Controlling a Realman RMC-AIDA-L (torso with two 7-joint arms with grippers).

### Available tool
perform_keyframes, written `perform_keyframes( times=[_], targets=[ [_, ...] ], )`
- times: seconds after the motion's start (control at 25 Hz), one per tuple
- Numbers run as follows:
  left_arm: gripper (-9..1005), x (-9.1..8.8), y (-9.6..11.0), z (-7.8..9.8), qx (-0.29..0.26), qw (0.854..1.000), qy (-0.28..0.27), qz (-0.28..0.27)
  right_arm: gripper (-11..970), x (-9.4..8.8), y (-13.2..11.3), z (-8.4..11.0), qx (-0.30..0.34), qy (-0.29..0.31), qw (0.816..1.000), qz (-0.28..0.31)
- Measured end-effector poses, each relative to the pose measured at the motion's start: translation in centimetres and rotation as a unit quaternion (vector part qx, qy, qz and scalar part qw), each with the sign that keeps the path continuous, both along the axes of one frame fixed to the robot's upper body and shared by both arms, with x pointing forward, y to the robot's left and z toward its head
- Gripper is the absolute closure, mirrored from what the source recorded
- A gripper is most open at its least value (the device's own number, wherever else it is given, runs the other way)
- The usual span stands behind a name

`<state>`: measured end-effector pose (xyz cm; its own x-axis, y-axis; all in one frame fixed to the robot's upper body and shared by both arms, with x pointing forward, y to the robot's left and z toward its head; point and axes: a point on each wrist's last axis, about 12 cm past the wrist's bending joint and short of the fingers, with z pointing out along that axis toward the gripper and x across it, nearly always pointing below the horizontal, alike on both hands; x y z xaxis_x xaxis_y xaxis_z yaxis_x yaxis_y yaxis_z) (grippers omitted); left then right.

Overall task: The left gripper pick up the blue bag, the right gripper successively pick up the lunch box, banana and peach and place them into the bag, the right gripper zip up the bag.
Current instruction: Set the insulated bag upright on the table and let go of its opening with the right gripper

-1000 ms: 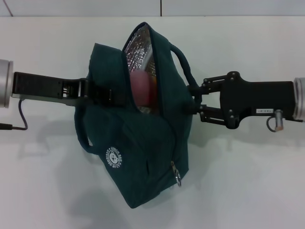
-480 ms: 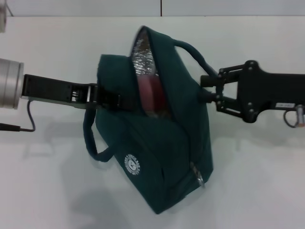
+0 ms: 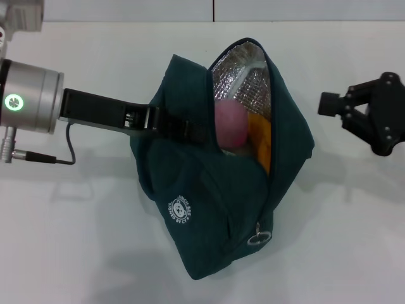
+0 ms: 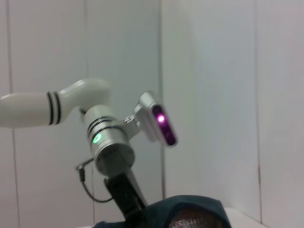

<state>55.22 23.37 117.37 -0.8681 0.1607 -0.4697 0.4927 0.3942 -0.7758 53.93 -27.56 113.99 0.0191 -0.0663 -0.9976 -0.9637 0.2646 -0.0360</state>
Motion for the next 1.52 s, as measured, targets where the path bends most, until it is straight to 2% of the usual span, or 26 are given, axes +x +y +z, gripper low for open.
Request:
perform_keyframes(
  times=[0.36, 0.48, 0.68, 0.88, 1.12, 1.2, 1.52],
  targets=[
    [956, -0.2, 0.3, -0.3, -0.002, 1.0, -0.001, 0.002, 943, -0.7, -1.2, -0.8, 0.028, 0.028, 0.999, -0.037],
    [955, -0.3, 0.4, -0.5, -0.002, 1.0, -0.002, 0.002, 932, -0.8, -1.4, -1.3, 0.017, 0.041, 0.998, -0.038],
    [955, -0.4, 0.5, -0.8, -0.004, 1.0, 0.001, 0.003, 712, -0.8, -1.3, -2.3, -0.017, 0.054, 0.998, -0.033],
    [955, -0.4, 0.5, -0.8, -0.005, 1.0, 0.002, 0.004, 608, -0.7, -0.3, -3.3, -0.053, 0.061, 0.996, -0.027],
    [955, -0.4, 0.4, -0.8, -0.005, 1.0, 0.002, 0.003, 483, -0.4, 0.2, -3.7, -0.07, 0.059, 0.996, -0.024],
    [955, -0.3, 0.3, -0.8, -0.004, 1.0, 0.002, 0.001, 447, -0.3, 0.2, -3.6, -0.072, 0.055, 0.996, -0.025],
    [955, -0.3, 0.3, -0.8, -0.004, 1.0, 0.002, 0.001, 452, 0.1, 0.2, -3.5, -0.085, 0.048, 0.995, -0.025]
  ],
)
